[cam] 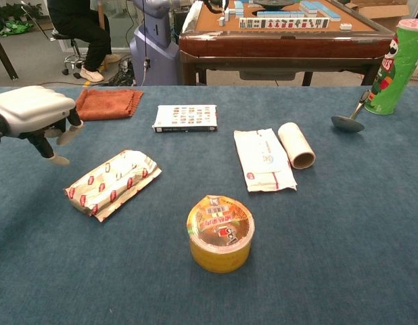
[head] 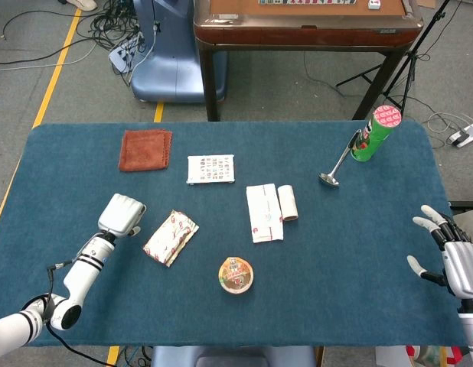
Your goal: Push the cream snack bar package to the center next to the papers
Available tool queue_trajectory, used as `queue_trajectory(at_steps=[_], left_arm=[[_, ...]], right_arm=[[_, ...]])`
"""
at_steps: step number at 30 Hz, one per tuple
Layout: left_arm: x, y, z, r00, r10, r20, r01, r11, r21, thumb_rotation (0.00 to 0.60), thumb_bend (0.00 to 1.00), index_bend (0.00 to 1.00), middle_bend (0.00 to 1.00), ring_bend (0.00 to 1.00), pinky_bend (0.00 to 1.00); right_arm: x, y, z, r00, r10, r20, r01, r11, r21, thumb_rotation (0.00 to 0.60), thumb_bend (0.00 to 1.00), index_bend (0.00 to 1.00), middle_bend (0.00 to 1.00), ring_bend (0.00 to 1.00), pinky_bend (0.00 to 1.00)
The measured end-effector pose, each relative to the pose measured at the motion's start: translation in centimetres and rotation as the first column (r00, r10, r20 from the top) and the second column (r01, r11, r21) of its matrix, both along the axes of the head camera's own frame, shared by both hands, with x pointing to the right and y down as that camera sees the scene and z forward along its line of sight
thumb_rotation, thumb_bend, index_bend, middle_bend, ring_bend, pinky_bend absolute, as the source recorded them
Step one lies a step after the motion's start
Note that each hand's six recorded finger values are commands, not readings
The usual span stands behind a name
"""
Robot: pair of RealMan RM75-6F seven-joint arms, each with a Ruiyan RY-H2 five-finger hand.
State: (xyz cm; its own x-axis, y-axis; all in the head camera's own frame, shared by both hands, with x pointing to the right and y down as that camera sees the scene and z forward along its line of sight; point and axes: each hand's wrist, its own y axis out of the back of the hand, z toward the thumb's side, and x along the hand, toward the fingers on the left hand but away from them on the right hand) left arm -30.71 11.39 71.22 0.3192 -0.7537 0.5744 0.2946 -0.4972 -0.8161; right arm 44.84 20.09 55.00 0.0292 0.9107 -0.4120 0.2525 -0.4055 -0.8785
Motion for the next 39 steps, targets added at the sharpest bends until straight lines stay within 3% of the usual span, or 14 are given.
queue_trajectory(at_steps=[11, 21, 39], left_arm=[[0.6, 3.5, -2.2, 0.999, -0.033, -0.032, 0.029, 0.994, -0.108, 0.600, 0.00, 0.96, 1.00, 1.00, 1.00], [1.4, 5.6, -1.4, 1.000, -0.006, -0.002, 0.005, 0.984, -0.180, 0.600, 0.00, 0.96, 1.00, 1.00, 1.00], [4.0, 3.3, 0.0, 0.998, -0.043, -0.053, 0.036, 0.990, -0.135, 0.600, 0.00, 0.96, 1.00, 1.00, 1.00]], right_arm=[[0.0, 0.0, -0.1, 1.000, 0.002, -0.001, -0.002, 1.000, 0.001, 0.600, 0.25, 0.24, 0.11, 0.08, 0.24], [0.2, 0.0, -0.3, 1.000, 0.008, 0.001, -0.008, 1.000, 0.006, 0.600, 0.25, 0.24, 0.11, 0.08, 0.24], [0.3, -0.1, -0.2, 1.000, 0.011, 0.000, -0.011, 1.000, -0.001, 0.600, 0.25, 0.24, 0.11, 0.08, 0.24]])
